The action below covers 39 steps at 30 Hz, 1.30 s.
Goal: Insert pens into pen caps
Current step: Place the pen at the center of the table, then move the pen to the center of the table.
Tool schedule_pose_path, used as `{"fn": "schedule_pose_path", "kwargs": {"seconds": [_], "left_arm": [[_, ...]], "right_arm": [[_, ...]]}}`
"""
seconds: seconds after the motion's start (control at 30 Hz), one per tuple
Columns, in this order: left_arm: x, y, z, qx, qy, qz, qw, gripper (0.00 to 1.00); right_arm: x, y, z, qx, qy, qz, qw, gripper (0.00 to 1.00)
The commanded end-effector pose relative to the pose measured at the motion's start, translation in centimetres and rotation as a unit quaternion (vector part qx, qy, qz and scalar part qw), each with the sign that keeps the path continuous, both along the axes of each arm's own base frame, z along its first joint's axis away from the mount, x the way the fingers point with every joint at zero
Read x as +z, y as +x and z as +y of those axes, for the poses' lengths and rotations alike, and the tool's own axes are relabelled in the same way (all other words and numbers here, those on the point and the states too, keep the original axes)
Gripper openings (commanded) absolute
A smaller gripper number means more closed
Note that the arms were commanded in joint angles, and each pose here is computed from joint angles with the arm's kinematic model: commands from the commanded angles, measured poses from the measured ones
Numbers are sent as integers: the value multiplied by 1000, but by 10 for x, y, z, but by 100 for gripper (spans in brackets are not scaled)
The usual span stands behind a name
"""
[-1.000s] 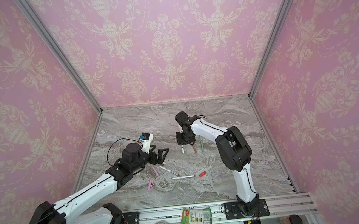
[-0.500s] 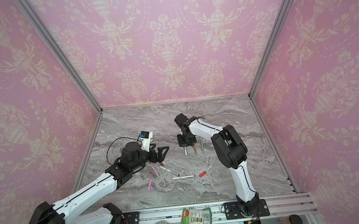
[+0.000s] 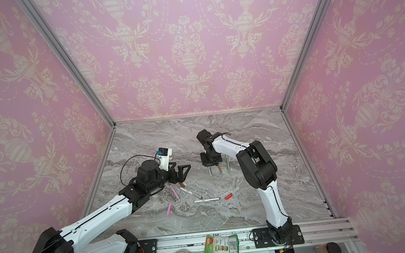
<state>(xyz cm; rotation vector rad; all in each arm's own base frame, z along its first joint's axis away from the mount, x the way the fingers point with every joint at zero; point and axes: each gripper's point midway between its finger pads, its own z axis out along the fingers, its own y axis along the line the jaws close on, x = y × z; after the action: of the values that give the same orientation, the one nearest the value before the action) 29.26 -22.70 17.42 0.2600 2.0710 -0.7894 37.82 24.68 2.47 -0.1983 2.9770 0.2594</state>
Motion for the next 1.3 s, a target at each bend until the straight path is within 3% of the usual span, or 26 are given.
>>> {"fn": "schedule_pose_path", "kwargs": {"seconds": [0.0, 0.17, 0.37, 0.5, 0.6, 0.8, 1.07, 1.27], "left_arm": [[15, 1, -3, 0, -13, -6, 1000, 99], [23, 0, 1, 8, -17, -15, 1000, 99], [32, -4, 16, 33, -15, -14, 999, 99], [43, -7, 32, 47, -41, -2, 998, 99], [51, -7, 47, 69, -60, -10, 996, 99], [53, -12, 64, 98, -61, -13, 993, 99], [42, -18, 78, 132, -51, 7, 990, 99], [38, -15, 74, 126, -55, 14, 990, 99]], "right_arm": [[2, 7, 4, -7, -2, -5, 1000, 23], [19, 13, 7, -5, 6, -18, 1000, 26], [86, 15, 17, -4, 70, -103, 992, 26], [133, -1, 31, 15, 127, -177, 976, 26], [143, -18, 39, 40, 124, -195, 972, 27], [126, -35, 47, 85, 56, -183, 978, 27], [68, -23, 35, 67, -50, -123, 989, 33], [29, -16, 37, 56, -76, -97, 991, 35]]}}
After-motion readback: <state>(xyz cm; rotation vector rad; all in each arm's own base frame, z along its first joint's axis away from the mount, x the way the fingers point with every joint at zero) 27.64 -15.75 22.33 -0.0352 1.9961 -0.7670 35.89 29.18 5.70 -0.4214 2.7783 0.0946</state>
